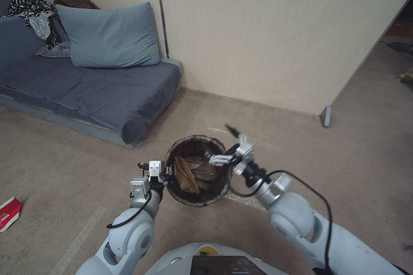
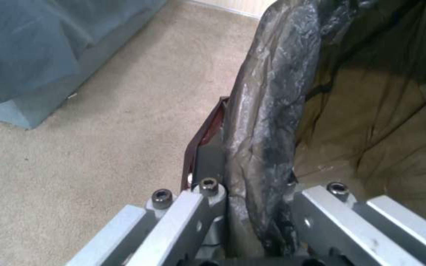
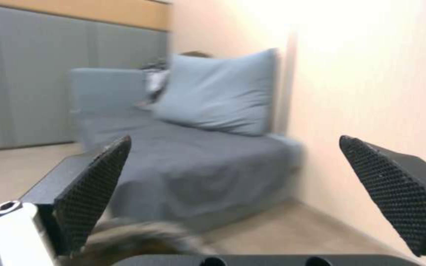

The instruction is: Pick up the trash bin, then pick up the garbage from the floor and place it into the trash bin.

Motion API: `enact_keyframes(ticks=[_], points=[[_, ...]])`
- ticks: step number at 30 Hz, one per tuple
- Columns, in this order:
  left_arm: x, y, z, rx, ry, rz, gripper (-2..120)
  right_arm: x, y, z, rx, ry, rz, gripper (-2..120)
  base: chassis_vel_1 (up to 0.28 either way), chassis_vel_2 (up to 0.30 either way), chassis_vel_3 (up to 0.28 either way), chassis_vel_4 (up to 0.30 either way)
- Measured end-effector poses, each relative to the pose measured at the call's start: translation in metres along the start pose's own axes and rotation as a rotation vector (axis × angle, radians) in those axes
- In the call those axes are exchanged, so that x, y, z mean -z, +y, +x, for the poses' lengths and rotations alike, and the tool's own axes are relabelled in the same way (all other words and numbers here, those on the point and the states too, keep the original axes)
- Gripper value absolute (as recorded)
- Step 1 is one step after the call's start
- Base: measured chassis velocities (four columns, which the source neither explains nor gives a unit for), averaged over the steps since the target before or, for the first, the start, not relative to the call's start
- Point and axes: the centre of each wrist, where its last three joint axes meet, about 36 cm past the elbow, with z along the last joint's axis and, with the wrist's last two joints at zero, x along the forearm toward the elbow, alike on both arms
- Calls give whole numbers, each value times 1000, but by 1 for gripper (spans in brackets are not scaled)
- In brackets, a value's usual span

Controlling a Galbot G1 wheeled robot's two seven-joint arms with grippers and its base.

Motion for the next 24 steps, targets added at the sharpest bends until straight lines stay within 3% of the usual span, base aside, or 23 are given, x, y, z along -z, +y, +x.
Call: enact_keyframes(ticks=[1, 4, 8, 12, 19, 24], points=[[0, 0, 0, 0, 0, 0, 4, 0, 0, 0, 0, 0, 0, 100, 0, 0, 0, 0], [0, 0, 0, 1, -3, -1, 4, 16, -17, 8, -160, -13, 36, 100, 0, 0, 0, 0], [0, 1, -1, 7, -10, 1, 4, 27, -25, 17, -285, 6, 66, 100, 0, 0, 0, 0], [0, 3, -1, 27, -17, -4, 4, 28, -29, 26, -367, 34, 98, 100, 0, 0, 0, 0], [1, 9, -1, 54, -28, -14, 4, 7, -24, 50, -491, 109, 164, 100, 0, 0, 0, 0], [2, 11, -1, 68, -37, -15, 4, -17, -5, 71, -569, 162, 160, 100, 0, 0, 0, 0]])
